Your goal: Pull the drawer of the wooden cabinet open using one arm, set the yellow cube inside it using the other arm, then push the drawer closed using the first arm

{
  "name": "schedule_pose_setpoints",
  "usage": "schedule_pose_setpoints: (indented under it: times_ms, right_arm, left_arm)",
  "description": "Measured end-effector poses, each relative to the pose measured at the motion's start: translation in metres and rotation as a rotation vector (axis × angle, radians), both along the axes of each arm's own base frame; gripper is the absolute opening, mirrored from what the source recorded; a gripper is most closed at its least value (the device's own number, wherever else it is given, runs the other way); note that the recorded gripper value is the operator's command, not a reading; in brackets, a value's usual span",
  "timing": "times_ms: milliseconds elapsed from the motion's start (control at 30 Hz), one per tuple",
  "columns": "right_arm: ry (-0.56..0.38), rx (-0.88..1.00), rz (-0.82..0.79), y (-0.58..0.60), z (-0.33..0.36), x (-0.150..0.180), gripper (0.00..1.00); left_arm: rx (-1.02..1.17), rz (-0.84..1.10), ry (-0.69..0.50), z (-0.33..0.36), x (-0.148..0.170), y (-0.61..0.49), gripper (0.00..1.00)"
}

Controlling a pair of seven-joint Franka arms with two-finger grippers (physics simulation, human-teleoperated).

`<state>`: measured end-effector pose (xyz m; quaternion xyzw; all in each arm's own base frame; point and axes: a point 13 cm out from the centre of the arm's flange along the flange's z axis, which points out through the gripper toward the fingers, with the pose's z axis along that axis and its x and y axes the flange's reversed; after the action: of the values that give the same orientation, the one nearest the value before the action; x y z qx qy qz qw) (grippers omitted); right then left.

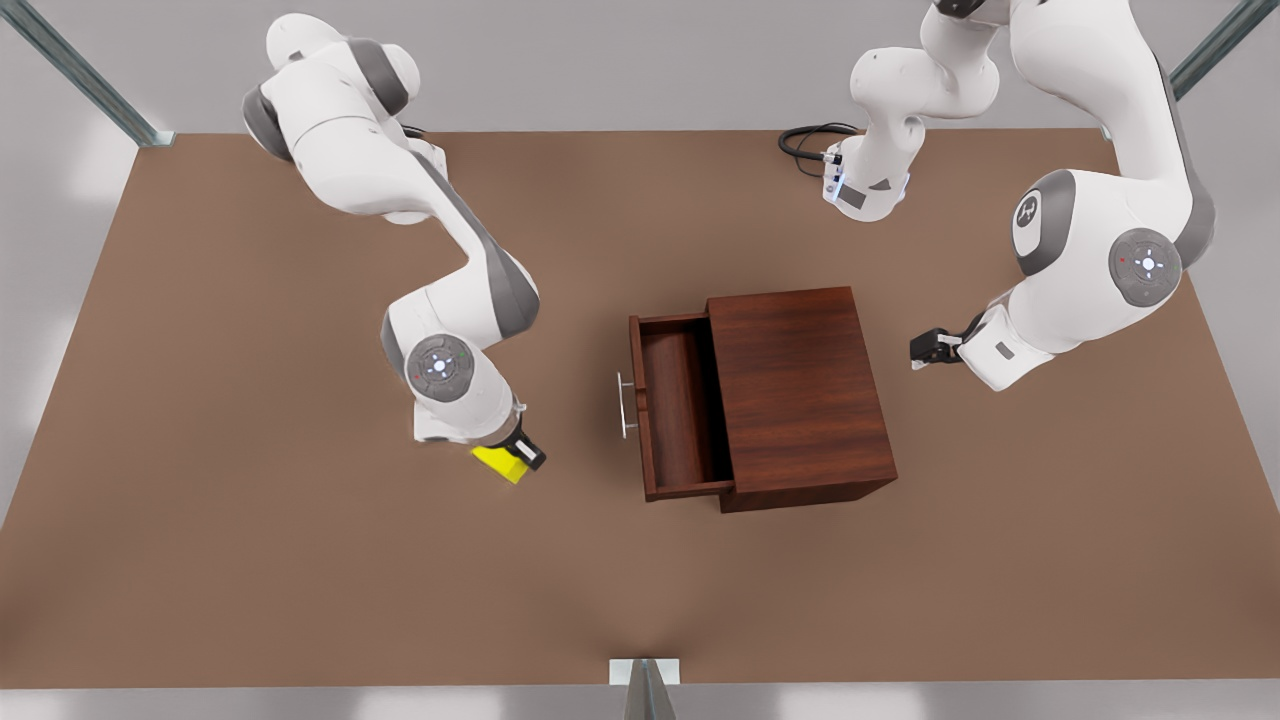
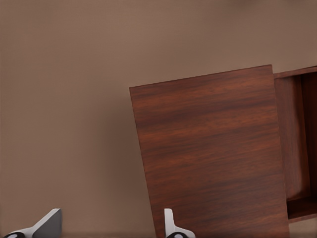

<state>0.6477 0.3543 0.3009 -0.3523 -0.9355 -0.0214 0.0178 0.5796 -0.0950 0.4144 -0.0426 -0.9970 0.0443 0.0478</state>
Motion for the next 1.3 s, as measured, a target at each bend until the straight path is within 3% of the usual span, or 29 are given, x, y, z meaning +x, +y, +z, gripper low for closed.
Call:
schedule_pose_setpoints:
  times_ms: [233,633,967,1067,1100,1133,1300]
  right_arm:
    - [0.031,-0.016,-0.06,0.097,-0.007,-0.06,0.57]
    - [0.054,-0.029,-0.276,0.194,-0.04,-0.119,0.58]
    - [0.04,0.01,-0.434,0.238,-0.058,-0.13,0.59]
    - [0.035,0.024,-0.474,0.244,-0.055,-0.13,0.66]
    - [0.034,0.029,-0.486,0.246,-0.053,-0.129,0.92]
    - [0.035,0.032,-0.499,0.247,-0.051,-0.129,1.0]
    - [0.038,0.036,-0.553,0.248,-0.049,-0.129,1.0]
  left_arm:
    - [0.001,-0.002,0.001,0.0,0.0,0.0,1.0]
    - [0.001,-0.008,0.011,0.0,-0.003,-0.002,1.0]
    - [0.003,-0.008,0.02,-0.001,-0.005,-0.002,1.0]
    - [0.003,-0.008,0.019,-0.001,-0.005,-0.002,1.0]
    - [0.003,-0.008,0.018,0.0,-0.004,-0.002,1.0]
    - [0.003,-0.008,0.017,0.0,-0.004,-0.002,1.0]
    - [0.002,-0.008,0.012,0.002,-0.002,-0.002,1.0]
